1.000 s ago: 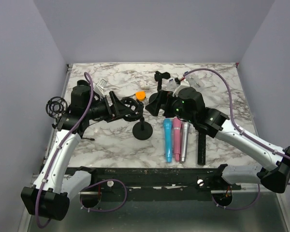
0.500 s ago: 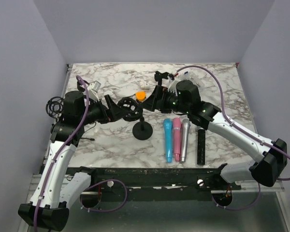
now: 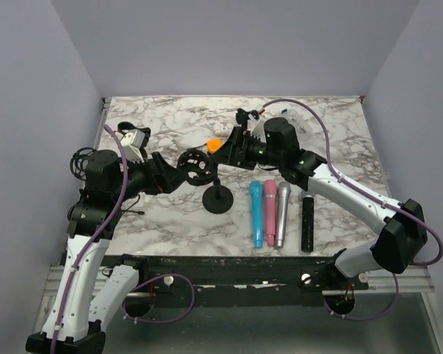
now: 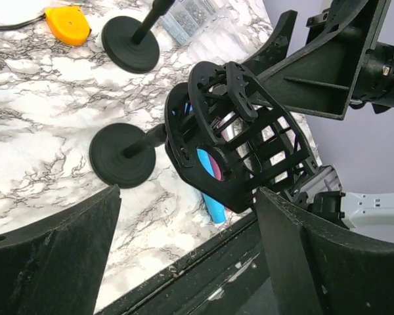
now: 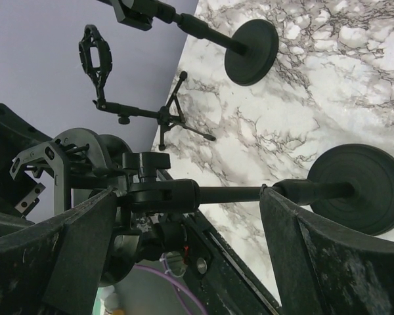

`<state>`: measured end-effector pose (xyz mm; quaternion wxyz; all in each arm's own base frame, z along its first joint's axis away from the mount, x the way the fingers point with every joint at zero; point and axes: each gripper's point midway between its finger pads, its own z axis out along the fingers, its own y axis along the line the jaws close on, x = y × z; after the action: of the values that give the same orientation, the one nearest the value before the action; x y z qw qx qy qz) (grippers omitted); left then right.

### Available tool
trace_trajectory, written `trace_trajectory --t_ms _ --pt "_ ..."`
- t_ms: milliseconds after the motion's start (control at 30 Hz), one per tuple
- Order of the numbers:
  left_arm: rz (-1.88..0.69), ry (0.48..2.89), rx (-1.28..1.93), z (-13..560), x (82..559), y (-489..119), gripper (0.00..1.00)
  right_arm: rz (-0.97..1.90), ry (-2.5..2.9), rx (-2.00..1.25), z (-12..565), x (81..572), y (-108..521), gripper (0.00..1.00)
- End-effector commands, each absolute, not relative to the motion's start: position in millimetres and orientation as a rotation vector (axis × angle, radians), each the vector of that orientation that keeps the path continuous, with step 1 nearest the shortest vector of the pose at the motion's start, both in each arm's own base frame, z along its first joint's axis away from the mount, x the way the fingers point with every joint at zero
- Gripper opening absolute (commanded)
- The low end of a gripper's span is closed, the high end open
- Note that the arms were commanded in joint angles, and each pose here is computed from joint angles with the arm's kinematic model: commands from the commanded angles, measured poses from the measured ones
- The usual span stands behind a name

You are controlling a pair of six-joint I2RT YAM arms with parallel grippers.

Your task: Remove the microphone from the stand

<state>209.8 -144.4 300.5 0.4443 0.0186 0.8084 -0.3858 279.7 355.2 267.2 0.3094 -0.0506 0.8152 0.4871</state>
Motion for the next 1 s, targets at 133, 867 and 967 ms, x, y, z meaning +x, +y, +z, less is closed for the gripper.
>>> trace_trajectory --t_ms 133,867,967 --pt "-0.898 1.956 0.047 309.3 206.3 -135.7 0.84 1.219 2.189 -0.104 234.4 287.8 349.1 0.89" --pt "-0.864 1.927 0.044 312.2 201.9 -130.3 0.86 1.086 2.341 -0.012 133.5 293.4 318.3 0.88" --pt "-0.867 1.924 0.048 312.8 200.8 -130.6 0.86 1.087 2.355 -0.023 126.4 293.8 320.2 0.88"
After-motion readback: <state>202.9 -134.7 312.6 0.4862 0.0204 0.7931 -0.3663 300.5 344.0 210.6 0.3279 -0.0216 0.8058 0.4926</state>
